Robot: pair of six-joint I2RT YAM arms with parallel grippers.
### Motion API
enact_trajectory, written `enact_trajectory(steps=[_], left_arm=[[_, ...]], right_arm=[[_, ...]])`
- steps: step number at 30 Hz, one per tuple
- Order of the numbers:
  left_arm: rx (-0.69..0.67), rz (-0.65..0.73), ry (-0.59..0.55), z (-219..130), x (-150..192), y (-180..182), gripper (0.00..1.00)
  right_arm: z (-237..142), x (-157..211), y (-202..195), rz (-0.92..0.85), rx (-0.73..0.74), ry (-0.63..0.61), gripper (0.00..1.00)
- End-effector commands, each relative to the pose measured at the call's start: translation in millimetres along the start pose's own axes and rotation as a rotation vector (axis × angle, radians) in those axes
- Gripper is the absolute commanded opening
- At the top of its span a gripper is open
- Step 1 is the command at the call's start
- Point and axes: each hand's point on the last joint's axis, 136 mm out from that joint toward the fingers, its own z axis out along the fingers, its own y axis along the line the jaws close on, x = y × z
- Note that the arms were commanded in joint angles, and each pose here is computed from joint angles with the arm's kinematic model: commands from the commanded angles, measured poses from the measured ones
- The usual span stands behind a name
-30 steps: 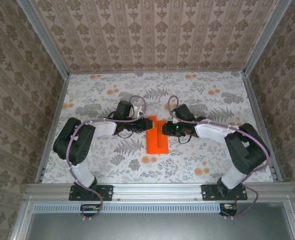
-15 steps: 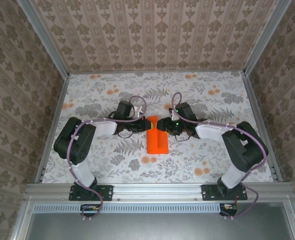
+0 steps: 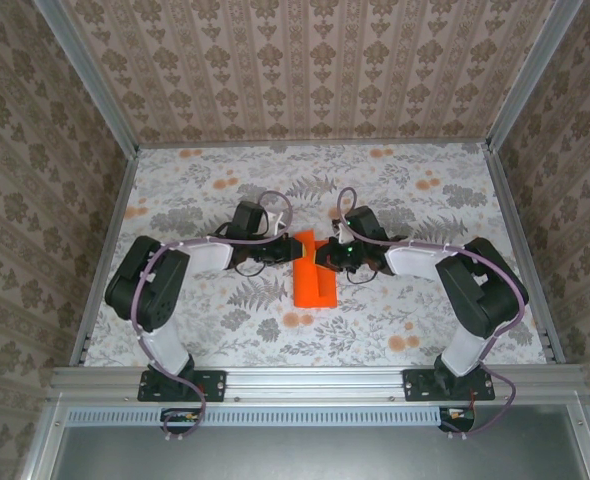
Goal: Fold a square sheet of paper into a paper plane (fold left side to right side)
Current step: First fold in half a square sheet of paper at the center of the table.
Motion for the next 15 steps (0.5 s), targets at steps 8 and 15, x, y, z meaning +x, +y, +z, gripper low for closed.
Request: enact_trajectory(steps=[8, 15], left_arm=[[-0.170, 0.041, 0.015, -24, 17, 14, 0.49], [-0.193, 0.027, 0.057, -5, 21, 19, 0.56]], right_arm=[[-19, -2, -53, -0.085, 0.358, 0.003, 0.00], [-17, 1, -62, -0.082, 0.390, 0.019, 0.00]])
